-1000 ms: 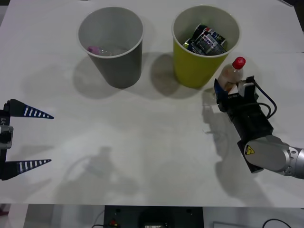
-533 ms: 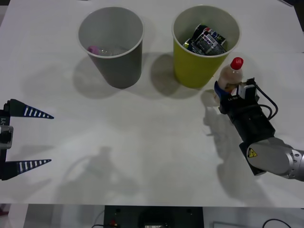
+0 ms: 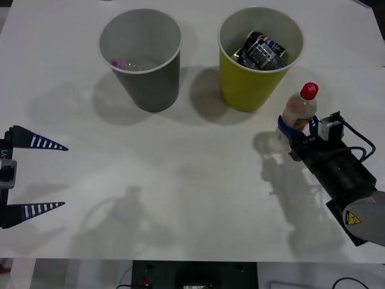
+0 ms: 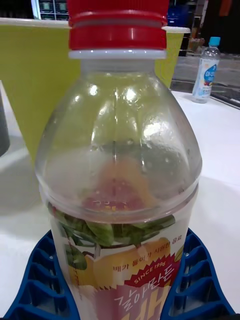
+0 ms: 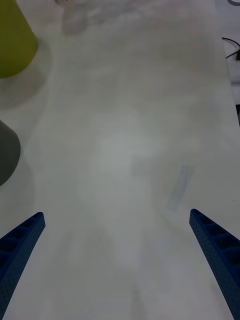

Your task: Put the can into the green bin and the plastic bottle into the gray bin

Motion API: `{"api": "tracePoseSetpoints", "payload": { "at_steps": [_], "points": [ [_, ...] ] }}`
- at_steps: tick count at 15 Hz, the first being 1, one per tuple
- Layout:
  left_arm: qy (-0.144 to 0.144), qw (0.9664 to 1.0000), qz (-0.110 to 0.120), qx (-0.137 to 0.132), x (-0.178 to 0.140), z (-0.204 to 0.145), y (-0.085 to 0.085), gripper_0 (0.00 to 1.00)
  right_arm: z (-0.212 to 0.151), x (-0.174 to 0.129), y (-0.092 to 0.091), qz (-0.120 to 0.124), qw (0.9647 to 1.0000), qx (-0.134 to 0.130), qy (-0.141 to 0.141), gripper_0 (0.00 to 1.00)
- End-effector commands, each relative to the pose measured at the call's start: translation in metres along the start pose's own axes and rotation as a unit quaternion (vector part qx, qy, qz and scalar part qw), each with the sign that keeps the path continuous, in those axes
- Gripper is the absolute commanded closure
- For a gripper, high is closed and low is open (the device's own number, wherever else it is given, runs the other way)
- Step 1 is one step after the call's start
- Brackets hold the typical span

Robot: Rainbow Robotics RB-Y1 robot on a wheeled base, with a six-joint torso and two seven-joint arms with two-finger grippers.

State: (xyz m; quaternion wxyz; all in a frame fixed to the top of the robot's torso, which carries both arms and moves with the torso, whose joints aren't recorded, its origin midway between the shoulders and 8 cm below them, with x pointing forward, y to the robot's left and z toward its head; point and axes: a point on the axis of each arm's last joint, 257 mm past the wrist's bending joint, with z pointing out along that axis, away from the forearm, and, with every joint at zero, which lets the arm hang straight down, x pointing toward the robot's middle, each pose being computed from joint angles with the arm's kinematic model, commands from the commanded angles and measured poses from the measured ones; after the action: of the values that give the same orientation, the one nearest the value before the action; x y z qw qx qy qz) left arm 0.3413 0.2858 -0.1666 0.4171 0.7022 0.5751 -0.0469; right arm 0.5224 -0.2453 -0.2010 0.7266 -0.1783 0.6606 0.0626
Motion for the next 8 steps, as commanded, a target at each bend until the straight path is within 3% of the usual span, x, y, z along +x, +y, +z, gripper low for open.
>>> {"api": "tracePoseSetpoints", "payload": {
  "at_steps": [1, 4, 6, 8],
  "points": [
    [0.000, 1.0000, 0.000, 0.000, 0.000, 0.000, 0.000, 0.00, -0.017, -0.006, 0.009, -0.038, 0.9978, -0.050, 0.020, 1.00],
    [0.000, 1.0000, 0.000, 0.000, 0.000, 0.000, 0.000, 0.00, -0.035, -0.014, 0.019, -0.073, 0.9912, -0.097, 0.054, 1.00],
    [0.000, 1.0000, 0.000, 0.000, 0.000, 0.000, 0.000, 0.00, -0.042, -0.023, 0.028, -0.096, 0.9830, -0.129, 0.087, 1.00],
    [0.000, 1.0000, 0.000, 0.000, 0.000, 0.000, 0.000, 0.00, -0.050, -0.032, 0.034, -0.102, 0.9750, -0.153, 0.124, 1.00]
  ]
}}
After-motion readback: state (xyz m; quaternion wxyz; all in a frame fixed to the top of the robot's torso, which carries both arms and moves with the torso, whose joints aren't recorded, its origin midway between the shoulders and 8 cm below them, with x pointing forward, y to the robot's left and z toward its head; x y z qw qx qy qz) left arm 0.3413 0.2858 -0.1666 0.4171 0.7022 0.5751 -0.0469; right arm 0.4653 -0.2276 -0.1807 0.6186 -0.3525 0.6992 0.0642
